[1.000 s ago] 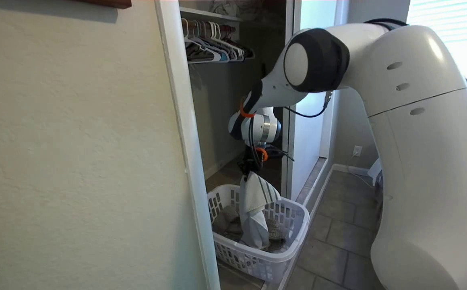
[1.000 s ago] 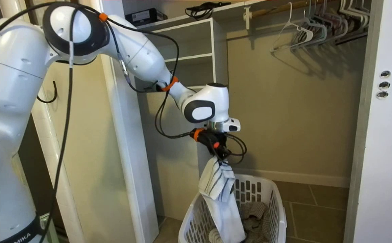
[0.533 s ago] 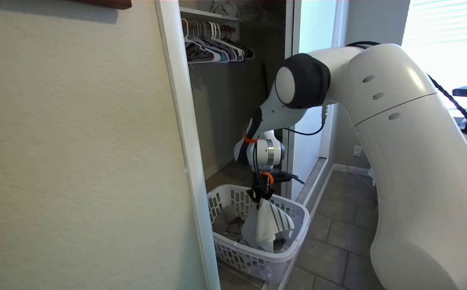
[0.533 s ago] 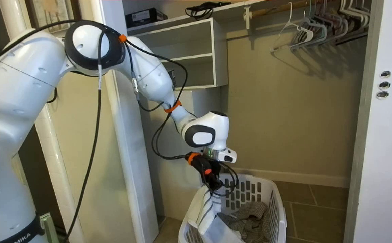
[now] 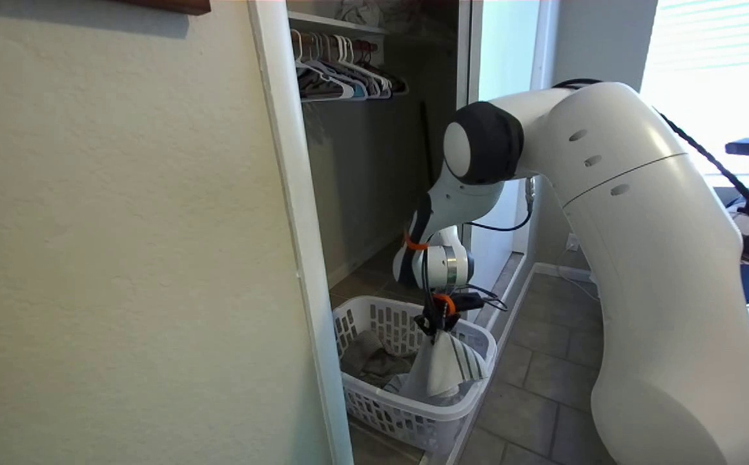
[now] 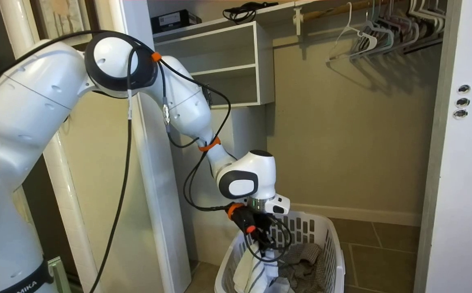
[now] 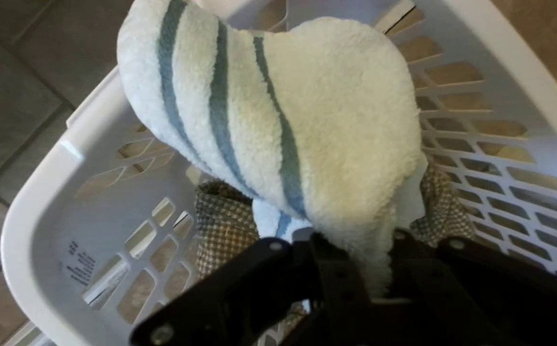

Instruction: Put the white towel in the laundry basket

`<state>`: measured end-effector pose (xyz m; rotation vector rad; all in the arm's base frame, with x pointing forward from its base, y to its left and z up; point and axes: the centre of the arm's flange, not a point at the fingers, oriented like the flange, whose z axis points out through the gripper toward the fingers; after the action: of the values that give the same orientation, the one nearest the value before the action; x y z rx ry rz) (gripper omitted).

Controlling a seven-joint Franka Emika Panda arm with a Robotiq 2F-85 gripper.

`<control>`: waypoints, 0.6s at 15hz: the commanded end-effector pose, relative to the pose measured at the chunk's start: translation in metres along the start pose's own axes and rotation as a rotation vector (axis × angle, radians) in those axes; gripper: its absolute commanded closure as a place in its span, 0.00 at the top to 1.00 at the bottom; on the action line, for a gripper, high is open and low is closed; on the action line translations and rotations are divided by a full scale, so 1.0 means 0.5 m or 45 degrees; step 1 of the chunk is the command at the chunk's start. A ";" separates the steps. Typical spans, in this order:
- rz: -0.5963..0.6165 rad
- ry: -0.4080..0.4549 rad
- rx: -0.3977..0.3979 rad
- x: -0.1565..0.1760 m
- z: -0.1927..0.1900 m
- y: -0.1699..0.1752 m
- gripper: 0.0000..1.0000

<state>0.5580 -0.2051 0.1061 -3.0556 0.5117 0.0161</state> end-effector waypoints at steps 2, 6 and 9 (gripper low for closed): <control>0.078 0.159 0.018 0.018 -0.024 0.004 0.53; 0.045 0.288 0.116 0.055 -0.098 -0.020 0.79; 0.022 0.119 0.231 0.061 -0.173 -0.037 1.00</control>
<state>0.5935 -0.2002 0.1567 -2.9700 0.5568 -0.2930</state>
